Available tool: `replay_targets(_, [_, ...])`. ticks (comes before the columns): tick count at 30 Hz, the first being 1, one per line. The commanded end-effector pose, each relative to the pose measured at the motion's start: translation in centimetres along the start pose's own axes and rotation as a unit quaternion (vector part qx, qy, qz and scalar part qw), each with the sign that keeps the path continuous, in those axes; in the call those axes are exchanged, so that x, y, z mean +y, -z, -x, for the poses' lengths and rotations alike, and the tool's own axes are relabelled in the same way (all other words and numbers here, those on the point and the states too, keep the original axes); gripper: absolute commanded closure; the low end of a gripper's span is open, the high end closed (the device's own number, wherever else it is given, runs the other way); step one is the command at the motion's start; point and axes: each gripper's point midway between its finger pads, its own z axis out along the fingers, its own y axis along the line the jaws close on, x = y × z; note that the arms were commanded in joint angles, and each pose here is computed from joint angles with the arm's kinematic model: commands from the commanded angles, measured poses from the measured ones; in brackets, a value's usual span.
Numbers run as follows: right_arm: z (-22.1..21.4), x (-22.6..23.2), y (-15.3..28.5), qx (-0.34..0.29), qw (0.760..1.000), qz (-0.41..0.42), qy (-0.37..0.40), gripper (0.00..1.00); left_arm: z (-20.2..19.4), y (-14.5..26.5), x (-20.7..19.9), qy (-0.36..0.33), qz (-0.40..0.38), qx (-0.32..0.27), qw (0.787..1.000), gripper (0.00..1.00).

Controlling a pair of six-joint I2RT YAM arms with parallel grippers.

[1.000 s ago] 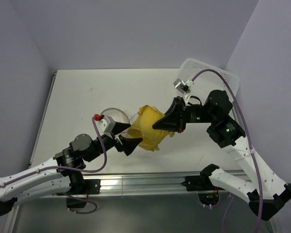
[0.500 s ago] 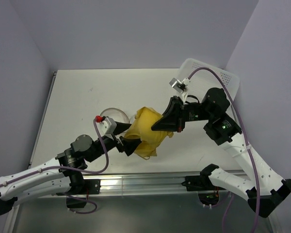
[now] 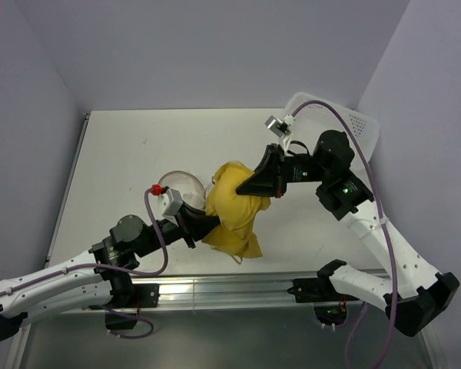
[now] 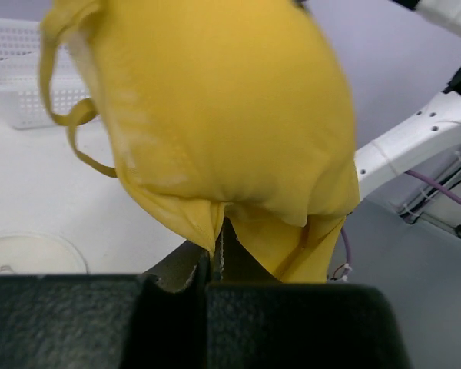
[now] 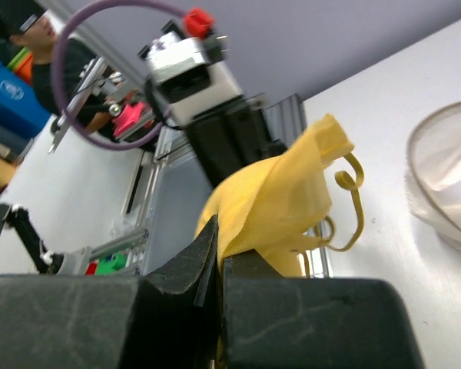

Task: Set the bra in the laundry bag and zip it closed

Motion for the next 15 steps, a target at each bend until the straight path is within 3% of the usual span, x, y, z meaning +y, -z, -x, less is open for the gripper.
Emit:
replay_targets(1, [2.3,-0.7,0.2,-0.028,0.999,-0.017,0.033,1.0,1.7,0.3,-2.2,0.018,-0.05,-0.032,0.998,1.0])
replay_targets(2, [2.8,-1.4,0.3,-0.039,0.998,-0.034,0.037,1.0,1.8,0.4,-2.3,0.021,-0.054,-0.033,0.998,1.0])
replay_targets(4, [3.0,-3.4,0.6,-0.042,0.995,-0.083,0.035,0.87,2.1,0.7,-3.0,0.023,-0.07,-0.037,0.997,1.0])
replay_targets(5, [3.7,-4.6,0.9,-0.058,0.99,-0.123,0.039,0.68,2.4,0.9,-3.3,0.024,-0.076,-0.041,0.996,1.0])
replay_targets(6, [3.8,-5.5,1.4,-0.058,0.985,-0.155,0.043,0.41,2.7,1.1,-3.7,0.024,-0.086,-0.043,0.995,1.0])
replay_targets(7, [4.3,-6.2,1.8,-0.067,0.98,-0.181,0.047,0.4,2.7,1.1,-3.7,0.024,-0.086,-0.043,0.995,1.0])
replay_targets(8, [4.6,-6.7,2.2,-0.073,0.975,-0.204,0.049,0.23,3.1,1.3,-3.8,0.023,-0.088,-0.044,0.995,1.0])
replay_targets(10, [5.7,-7.1,3.3,-0.099,0.962,-0.247,0.069,0.11,3.3,1.4,-3.7,0.02,-0.084,-0.046,0.995,1.0])
replay_targets(15, [4.4,-3.4,3.8,-0.121,0.965,-0.188,0.14,0.06,3.6,0.9,-3.0,0.004,-0.06,-0.039,0.997,1.0])
